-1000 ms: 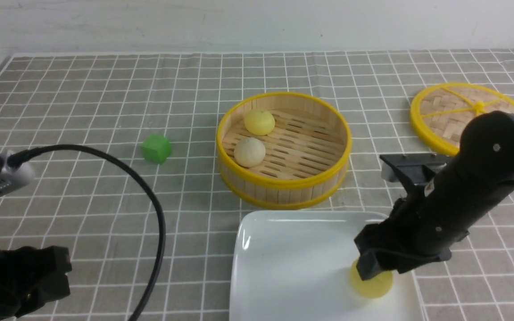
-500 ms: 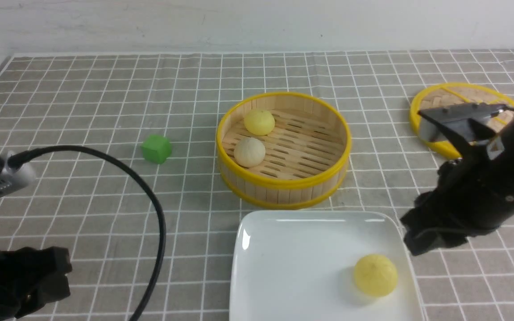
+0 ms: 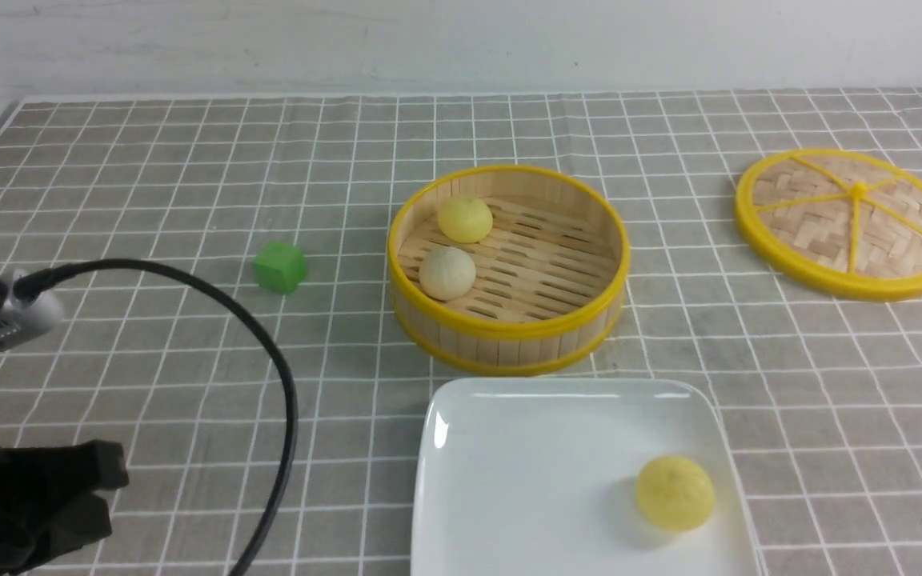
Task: Put the steamed buns into the plate on the grey tablecloth.
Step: 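Reach into the bamboo steamer and grasp a bun with the left gripper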
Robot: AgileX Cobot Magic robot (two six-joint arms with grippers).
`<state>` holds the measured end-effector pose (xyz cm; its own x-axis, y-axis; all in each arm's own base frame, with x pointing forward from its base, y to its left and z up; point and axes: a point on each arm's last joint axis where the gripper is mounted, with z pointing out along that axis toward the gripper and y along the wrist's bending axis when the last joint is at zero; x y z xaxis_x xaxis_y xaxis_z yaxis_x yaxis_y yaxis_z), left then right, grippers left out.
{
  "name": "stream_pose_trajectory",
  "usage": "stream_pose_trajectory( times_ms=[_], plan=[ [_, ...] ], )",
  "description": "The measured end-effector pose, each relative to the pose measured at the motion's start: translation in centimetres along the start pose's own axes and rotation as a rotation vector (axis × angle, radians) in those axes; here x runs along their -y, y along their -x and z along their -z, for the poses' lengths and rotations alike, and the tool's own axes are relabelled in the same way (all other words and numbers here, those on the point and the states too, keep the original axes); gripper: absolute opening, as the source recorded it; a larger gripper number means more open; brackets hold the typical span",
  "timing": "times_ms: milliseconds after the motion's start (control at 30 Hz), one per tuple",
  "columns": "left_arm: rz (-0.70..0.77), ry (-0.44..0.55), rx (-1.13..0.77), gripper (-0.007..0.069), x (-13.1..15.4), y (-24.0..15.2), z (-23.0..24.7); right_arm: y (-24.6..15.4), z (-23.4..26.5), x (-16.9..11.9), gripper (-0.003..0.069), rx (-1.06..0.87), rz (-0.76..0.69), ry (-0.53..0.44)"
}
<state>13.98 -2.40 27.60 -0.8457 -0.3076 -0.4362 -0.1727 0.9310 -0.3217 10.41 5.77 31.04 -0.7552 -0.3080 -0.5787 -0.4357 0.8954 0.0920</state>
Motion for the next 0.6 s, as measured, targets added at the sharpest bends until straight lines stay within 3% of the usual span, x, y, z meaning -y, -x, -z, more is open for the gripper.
stream_pose_trajectory(
  times_ms=[67,167,433,600],
  plan=[
    [-0.003,-0.037,0.001,0.0023,0.8,1.0,0.7,-1.7,0.2,0.3,-0.0015,0.064,0.019,-0.027],
    [-0.013,-0.093,-0.04,0.0001,2.4,3.0,1.3,-3.6,0.2,0.6,-0.0013,0.142,0.035,-0.047],
    [-0.077,-0.141,-0.186,0.0014,6.8,10.9,-2.5,-5.9,-0.5,0.8,-0.0006,0.235,0.039,-0.047],
    [-0.216,-0.209,-0.161,0.0062,13.1,12.5,-7.1,-5.9,-0.7,0.9,-0.0001,0.255,0.04,-0.048]
  ],
)
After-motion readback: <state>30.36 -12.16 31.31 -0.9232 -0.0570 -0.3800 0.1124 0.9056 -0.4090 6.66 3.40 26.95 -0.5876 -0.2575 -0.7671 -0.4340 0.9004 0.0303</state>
